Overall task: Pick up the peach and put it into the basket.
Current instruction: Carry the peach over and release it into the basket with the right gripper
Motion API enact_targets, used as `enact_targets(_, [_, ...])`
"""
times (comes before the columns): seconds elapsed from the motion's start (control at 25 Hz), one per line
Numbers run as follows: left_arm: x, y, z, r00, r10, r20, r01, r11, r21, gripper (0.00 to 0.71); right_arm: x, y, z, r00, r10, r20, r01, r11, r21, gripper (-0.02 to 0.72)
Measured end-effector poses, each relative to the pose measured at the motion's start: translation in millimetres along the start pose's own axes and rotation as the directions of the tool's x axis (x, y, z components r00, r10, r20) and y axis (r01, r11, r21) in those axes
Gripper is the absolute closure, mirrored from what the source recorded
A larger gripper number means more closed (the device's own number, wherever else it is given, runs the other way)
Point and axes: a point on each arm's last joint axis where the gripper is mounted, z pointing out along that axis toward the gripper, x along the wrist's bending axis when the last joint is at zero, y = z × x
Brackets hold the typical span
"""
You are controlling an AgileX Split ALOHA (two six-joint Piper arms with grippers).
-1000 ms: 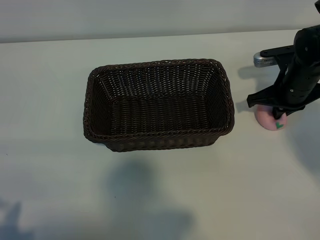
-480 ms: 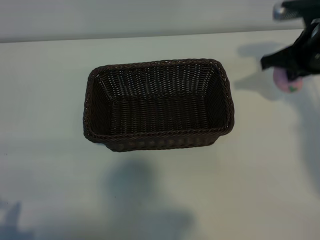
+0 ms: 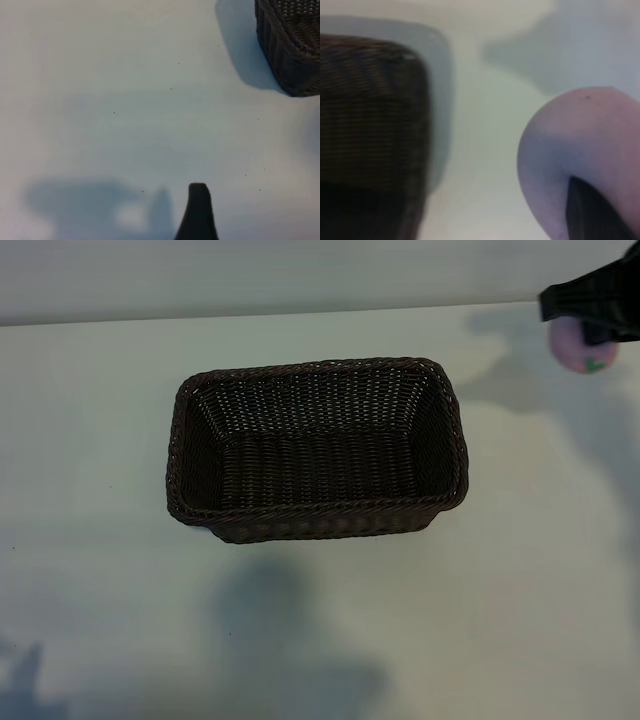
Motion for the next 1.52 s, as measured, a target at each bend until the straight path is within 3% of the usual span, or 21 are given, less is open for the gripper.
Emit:
enact_targets(0.28, [0.0,0.0,0.0,1.000,0.001,0.000,-0.001,1.000,0.000,0.118,64.5,-13.4,-1.4,0.977,-0.163,-0.138,0.164,0.986,-0.004,0.663])
enact_targets(0.48, [0.0,0.0,0.0,1.000,0.001,0.000,-0.001,1.000,0.000,0.118,96.9,-20.1,15.5,0.954,-0.233,-0.190,0.234,0.972,-0.016,0.663])
enact_targets(0.92, [0.0,0.0,0.0,1.000,0.001,0.000,-0.001,1.000,0.000,0.118,113.7,-28.0,95.7,0.952,-0.244,-0.183,0.262,0.961,0.083,0.663])
enact_targets(1.52, [0.0,0.1,0.0,1.000,0.004,0.000,-0.004,1.000,-0.001,0.119,127.4,-21.2,136.6,0.949,-0.239,-0.206,0.266,0.957,0.117,0.658])
